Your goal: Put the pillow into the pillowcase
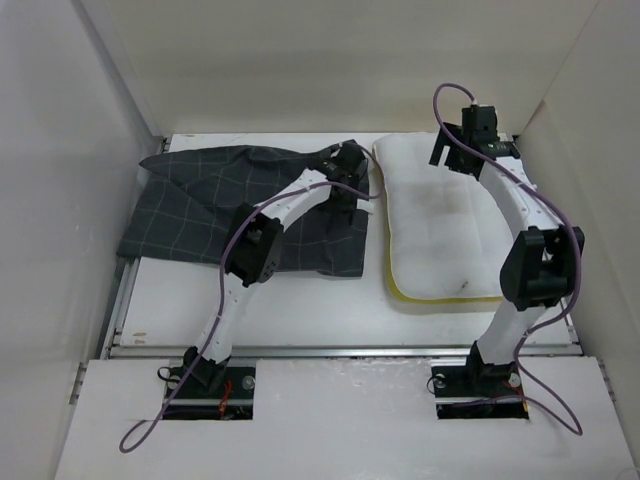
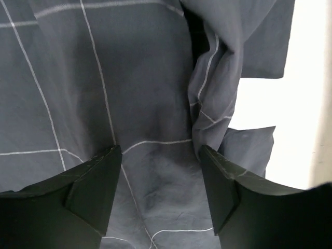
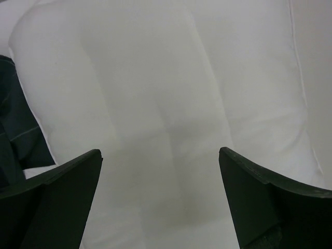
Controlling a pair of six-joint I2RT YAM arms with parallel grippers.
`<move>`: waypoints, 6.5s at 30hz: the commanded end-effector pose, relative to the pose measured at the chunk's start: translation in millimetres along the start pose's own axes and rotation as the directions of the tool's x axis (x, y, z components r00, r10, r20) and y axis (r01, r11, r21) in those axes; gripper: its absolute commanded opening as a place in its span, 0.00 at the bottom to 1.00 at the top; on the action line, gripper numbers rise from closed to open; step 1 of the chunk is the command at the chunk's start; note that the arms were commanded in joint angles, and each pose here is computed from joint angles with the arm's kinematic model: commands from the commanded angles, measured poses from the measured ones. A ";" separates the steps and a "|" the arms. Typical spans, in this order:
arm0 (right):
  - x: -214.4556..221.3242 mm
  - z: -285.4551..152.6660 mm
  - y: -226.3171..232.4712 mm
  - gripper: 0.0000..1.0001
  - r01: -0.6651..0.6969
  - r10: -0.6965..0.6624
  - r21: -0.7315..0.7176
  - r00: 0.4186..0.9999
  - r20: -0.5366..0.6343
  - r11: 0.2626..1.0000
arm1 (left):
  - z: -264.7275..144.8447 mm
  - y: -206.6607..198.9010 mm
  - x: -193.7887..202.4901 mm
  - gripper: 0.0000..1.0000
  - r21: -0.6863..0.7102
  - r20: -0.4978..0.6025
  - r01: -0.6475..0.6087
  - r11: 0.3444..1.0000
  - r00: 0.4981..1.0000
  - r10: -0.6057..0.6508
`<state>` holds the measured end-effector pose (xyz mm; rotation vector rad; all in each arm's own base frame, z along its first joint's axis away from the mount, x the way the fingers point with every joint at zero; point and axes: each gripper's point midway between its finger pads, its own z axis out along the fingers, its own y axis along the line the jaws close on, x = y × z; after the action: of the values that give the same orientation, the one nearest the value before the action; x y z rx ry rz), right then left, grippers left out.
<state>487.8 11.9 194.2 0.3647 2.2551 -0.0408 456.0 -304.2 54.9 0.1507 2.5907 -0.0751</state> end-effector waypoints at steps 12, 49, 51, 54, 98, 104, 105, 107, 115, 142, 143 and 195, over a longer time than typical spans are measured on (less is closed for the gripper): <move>-11.7 38.7 4.7 1.00 0.042 -0.042 0.030 0.999 0.012 0.999 | -8.6 -14.3 26.8 0.57 0.063 -0.054 -0.047 0.997 0.997 0.050; 70.4 -55.8 -21.8 0.00 -0.040 0.042 -0.038 0.998 0.043 0.998 | -79.1 35.6 132.0 0.02 -0.023 -0.197 0.031 0.999 0.980 -0.035; 77.9 -49.3 -24.0 0.00 -0.046 0.046 -0.015 0.999 0.008 0.999 | -88.0 26.5 140.9 0.02 -0.010 -0.191 0.006 1.000 0.982 -0.008; 80.2 -43.2 -22.2 0.00 -0.043 0.043 -0.015 0.999 -0.008 0.999 | -105.4 15.6 143.5 0.20 0.018 -0.178 -0.013 1.000 0.984 0.016; 204.7 -0.2 243.1 0.00 -0.034 -0.155 -0.576 0.949 -0.276 0.817 | -92.4 67.7 85.7 0.28 -0.024 -0.095 0.037 0.999 0.995 -0.039; 191.4 -8.4 217.3 0.00 0.022 -0.148 -0.503 0.966 -0.211 0.864 | -89.7 62.2 91.2 0.00 0.012 -0.112 0.032 0.999 0.993 -0.030; 194.3 -8.7 211.5 0.00 0.026 -0.150 -0.487 0.965 -0.216 0.873 | -89.4 58.9 89.4 0.00 0.028 -0.107 0.035 0.999 0.994 -0.032; 189.7 -13.5 205.4 0.00 0.040 -0.151 -0.473 0.968 -0.199 0.880 | -92.2 55.9 86.2 0.00 0.045 -0.096 0.040 0.998 0.995 -0.036; 201.1 -17.6 193.9 0.00 0.064 -0.174 -0.451 0.963 -0.206 0.890 | -103.7 35.1 84.5 0.61 0.140 -0.066 -0.036 0.990 0.997 0.045; 206.3 -19.1 169.3 0.00 0.115 -0.203 -0.383 0.959 -0.196 0.916 | -113.1 53.8 28.4 0.00 -0.055 0.071 0.044 0.998 0.997 -0.040; 200.0 -15.6 169.2 0.00 0.121 -0.197 -0.361 0.963 -0.182 0.925 | -124.1 56.7 24.5 0.00 -0.057 0.085 0.048 0.997 0.995 -0.043; 95.0 -66.5 45.3 0.00 0.118 -0.117 -0.138 0.993 0.015 0.983 | -184.7 26.0 -6.1 0.04 0.107 0.189 0.023 0.994 0.981 -0.043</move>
<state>404.6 70.2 106.9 0.2267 2.4121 -0.0645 360.6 -258.8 194.2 0.1323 2.4453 -0.1772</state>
